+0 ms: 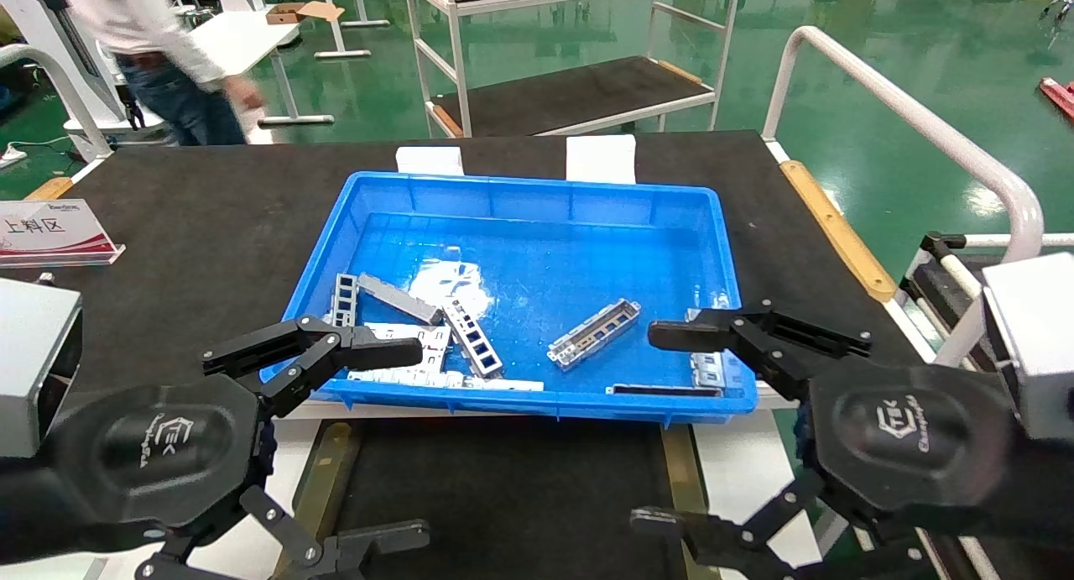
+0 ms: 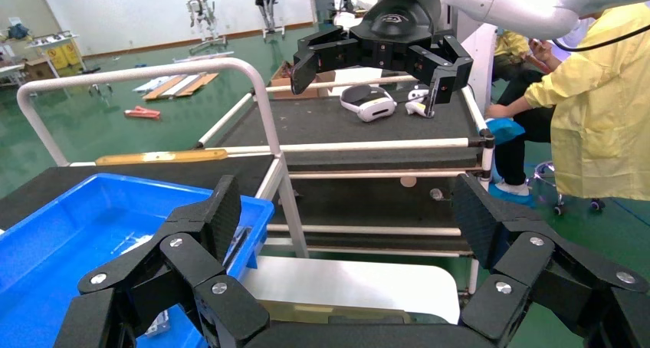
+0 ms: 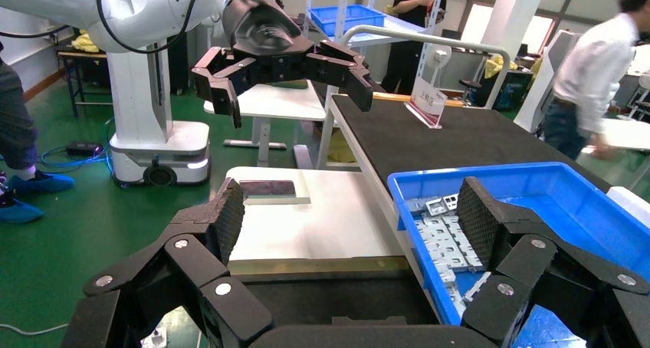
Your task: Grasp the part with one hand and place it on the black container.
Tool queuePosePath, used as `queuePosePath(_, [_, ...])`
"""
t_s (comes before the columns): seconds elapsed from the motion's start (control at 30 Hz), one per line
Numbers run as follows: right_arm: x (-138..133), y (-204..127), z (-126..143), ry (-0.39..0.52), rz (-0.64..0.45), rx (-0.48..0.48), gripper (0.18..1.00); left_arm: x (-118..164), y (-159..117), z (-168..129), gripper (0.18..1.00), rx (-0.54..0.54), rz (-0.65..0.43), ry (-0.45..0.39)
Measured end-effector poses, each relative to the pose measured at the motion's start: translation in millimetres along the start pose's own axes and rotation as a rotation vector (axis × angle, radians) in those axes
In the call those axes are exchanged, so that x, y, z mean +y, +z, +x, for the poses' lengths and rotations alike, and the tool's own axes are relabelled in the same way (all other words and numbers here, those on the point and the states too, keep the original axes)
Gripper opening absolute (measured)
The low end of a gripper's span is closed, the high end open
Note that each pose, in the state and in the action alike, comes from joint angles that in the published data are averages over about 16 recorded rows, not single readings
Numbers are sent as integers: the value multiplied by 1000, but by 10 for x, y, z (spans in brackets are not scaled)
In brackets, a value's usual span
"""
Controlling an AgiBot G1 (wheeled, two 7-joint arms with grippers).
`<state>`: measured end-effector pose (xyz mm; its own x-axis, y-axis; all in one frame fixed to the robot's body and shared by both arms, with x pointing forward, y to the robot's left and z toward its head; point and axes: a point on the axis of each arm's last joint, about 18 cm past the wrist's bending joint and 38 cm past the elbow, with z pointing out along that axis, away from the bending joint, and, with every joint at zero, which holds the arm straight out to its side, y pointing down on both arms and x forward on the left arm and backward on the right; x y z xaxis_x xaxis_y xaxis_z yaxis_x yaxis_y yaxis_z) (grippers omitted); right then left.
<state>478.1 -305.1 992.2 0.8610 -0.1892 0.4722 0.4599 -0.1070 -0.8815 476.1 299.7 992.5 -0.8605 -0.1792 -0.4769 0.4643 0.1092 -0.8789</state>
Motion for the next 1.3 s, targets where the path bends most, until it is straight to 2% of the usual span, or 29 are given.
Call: queuePosePath(1.3, [0,0,0,0,0,0,1001,38,62,-71,1001,-21,4,-2])
